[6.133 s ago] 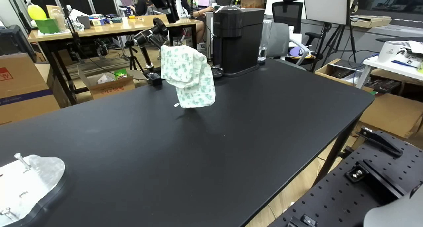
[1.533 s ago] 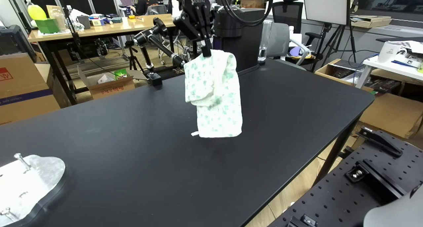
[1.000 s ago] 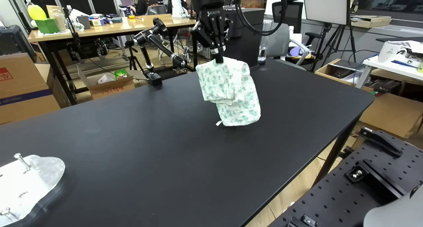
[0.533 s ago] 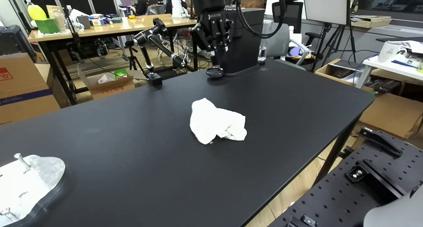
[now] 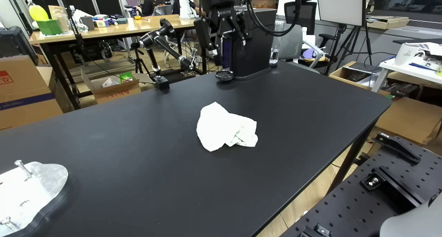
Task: Put the cloth on the table
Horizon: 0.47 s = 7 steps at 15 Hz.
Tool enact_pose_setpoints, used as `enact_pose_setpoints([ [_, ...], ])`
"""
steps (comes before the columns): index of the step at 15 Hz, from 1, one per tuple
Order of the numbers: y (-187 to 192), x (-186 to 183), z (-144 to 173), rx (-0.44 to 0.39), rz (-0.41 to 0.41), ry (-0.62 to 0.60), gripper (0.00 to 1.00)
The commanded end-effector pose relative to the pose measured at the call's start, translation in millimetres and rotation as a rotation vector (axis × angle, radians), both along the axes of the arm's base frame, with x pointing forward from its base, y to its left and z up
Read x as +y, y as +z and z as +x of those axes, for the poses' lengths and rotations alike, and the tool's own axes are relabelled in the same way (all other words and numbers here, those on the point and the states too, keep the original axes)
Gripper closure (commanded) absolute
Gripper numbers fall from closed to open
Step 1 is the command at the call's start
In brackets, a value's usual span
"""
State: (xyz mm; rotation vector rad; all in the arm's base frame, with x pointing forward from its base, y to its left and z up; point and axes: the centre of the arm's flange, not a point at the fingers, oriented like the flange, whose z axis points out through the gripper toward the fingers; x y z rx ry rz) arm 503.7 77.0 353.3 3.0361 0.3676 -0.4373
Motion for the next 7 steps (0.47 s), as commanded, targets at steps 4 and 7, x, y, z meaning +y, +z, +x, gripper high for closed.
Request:
enact_pose_setpoints([
  [4,18.5,6.6,-23.3,-0.079,-0.099,0.001,0.0],
  [7,21.8,7.3,-26.1,-0.09,-0.121,0.0,0.0],
])
